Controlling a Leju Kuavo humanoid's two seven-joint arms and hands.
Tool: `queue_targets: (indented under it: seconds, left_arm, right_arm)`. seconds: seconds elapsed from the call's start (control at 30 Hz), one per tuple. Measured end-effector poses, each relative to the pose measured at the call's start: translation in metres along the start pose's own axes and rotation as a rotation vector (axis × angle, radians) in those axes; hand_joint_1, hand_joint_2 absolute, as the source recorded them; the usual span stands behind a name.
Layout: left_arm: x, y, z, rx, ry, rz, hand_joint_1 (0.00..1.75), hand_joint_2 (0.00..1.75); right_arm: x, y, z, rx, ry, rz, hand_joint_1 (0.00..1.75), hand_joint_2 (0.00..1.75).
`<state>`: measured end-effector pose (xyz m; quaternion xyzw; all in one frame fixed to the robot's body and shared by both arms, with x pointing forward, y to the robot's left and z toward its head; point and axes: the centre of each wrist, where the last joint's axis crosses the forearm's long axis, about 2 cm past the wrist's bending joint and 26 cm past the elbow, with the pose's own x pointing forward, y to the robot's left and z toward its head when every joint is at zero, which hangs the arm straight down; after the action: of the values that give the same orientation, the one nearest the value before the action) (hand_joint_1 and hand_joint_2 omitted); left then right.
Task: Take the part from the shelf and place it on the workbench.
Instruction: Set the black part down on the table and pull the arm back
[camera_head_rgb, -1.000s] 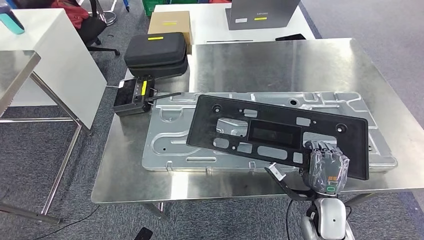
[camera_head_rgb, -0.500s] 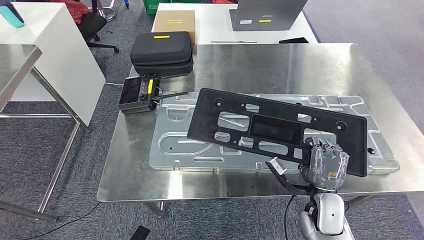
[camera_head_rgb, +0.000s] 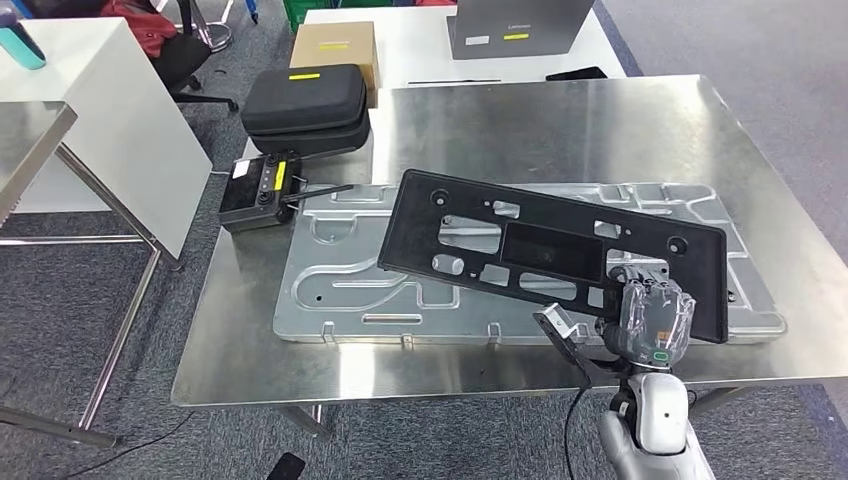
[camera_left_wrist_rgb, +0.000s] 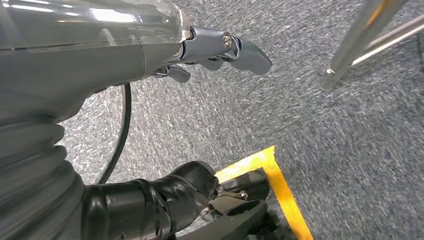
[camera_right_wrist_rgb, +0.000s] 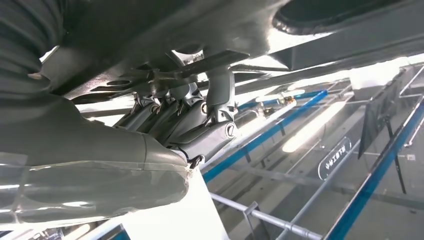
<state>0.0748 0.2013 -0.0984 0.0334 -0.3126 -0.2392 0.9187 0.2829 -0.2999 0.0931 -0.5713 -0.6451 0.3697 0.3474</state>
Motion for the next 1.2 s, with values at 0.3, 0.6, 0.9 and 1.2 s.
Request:
queue_targets:
  seconds: [0.3, 0.6, 0.9, 1.2]
  left_arm:
    - [-0.0008, 0.0011, 0.0, 0.001, 0.002, -0.002, 0.0, 1.75]
    - [-0.0014, -0.0001, 0.0006, 0.0, 0.004, 0.0, 0.0, 1.75]
    - [-0.0007, -0.0003, 0.0004, -0.001, 0.003, 0.001, 0.0, 1.75]
    - [-0.0017, -0.0008, 0.0009, -0.003, 0.008, 0.001, 0.0, 1.75]
  right_arm:
    - [0.0003, 0.0012, -0.001, 0.004, 0.003, 0.002, 1.71, 1.75]
    - [-0.001, 0.003, 0.0005, 0.014, 0.002, 0.009, 1.71, 1.75]
    - [-0.0024, 0.0035, 0.0005, 0.017, 0.002, 0.013, 1.71, 1.75]
    - [-0.0025, 0.0045, 0.0012, 0.022, 0.008, 0.023, 1.71, 1.75]
